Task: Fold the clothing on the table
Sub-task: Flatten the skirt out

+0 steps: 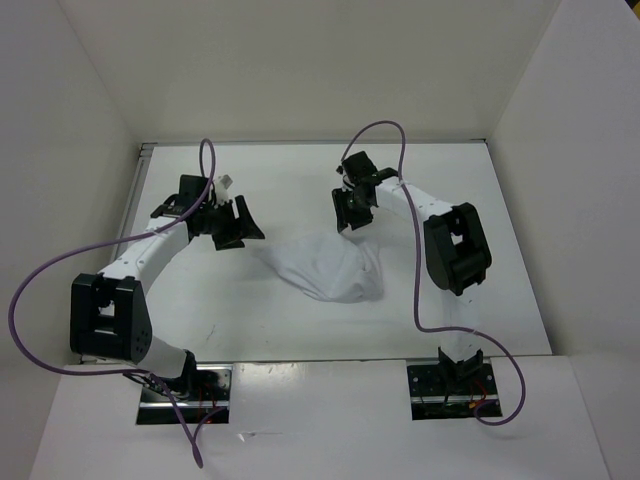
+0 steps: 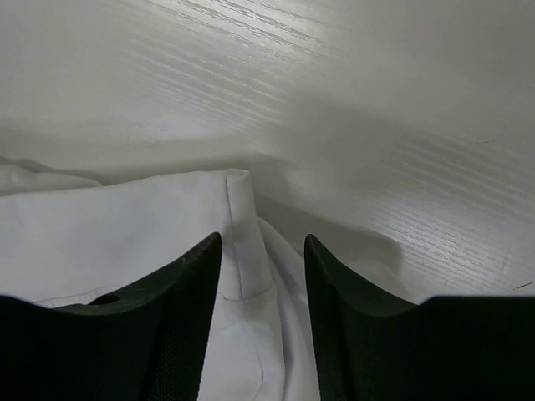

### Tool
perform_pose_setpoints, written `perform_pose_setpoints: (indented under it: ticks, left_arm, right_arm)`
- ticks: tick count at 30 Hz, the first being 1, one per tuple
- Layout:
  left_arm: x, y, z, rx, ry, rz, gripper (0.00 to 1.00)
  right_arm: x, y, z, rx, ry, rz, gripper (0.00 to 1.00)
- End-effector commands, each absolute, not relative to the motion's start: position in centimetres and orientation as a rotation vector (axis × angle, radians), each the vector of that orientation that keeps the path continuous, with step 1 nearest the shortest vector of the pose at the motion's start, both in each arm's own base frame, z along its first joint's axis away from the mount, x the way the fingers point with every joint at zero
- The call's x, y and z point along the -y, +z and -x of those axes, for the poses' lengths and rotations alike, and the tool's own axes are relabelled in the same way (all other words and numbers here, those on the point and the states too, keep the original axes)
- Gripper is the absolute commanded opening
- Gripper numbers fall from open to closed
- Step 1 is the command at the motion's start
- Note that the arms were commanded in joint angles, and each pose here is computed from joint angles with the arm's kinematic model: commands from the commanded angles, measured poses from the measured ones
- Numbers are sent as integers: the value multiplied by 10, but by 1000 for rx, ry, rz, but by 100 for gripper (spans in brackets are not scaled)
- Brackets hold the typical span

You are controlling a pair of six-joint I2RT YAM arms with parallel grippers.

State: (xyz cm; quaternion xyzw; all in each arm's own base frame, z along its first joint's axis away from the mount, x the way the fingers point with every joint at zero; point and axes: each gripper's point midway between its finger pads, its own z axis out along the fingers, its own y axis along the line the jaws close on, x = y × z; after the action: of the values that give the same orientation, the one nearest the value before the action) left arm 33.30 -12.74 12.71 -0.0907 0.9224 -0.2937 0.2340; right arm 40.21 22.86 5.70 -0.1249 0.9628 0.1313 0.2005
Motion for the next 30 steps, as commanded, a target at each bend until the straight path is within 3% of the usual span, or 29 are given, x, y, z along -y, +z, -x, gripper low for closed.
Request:
perform_pose_setpoints:
  ticks: [1, 12, 19, 22, 23, 24, 25, 30]
  left_arm:
    - [124, 134, -332, -2504, -796, 225, 75]
    - [125, 135, -334, -2496, -800, 233, 75]
    - [126, 134, -333, -2496, -815, 240, 75]
    - [126, 134, -333, -2496, -815, 240, 75]
    - [126, 134, -333, -2496, -815, 240, 75]
    - [126, 134, -333, -2496, -815, 240, 75]
    - [126, 134, -333, -2496, -815, 240, 75]
    - [132, 140, -330, -2474, -866, 239, 75]
  right_arm:
    - [-242, 85, -412, -2599, 424, 390, 49]
    - [-255, 60, -399, -2657, 480, 436, 45]
    - [-268, 43, -397, -2686, 503, 469, 36]
    - [-272, 41, -395, -2695, 502, 482, 23]
    - [-268, 46, -398, -2686, 464, 471, 10]
    - [-267, 58, -403, -2659, 451, 464, 1]
    - [-270, 72, -405, -2630, 439, 468, 0]
    - [-233, 247, -433, -2261, 303, 232, 0]
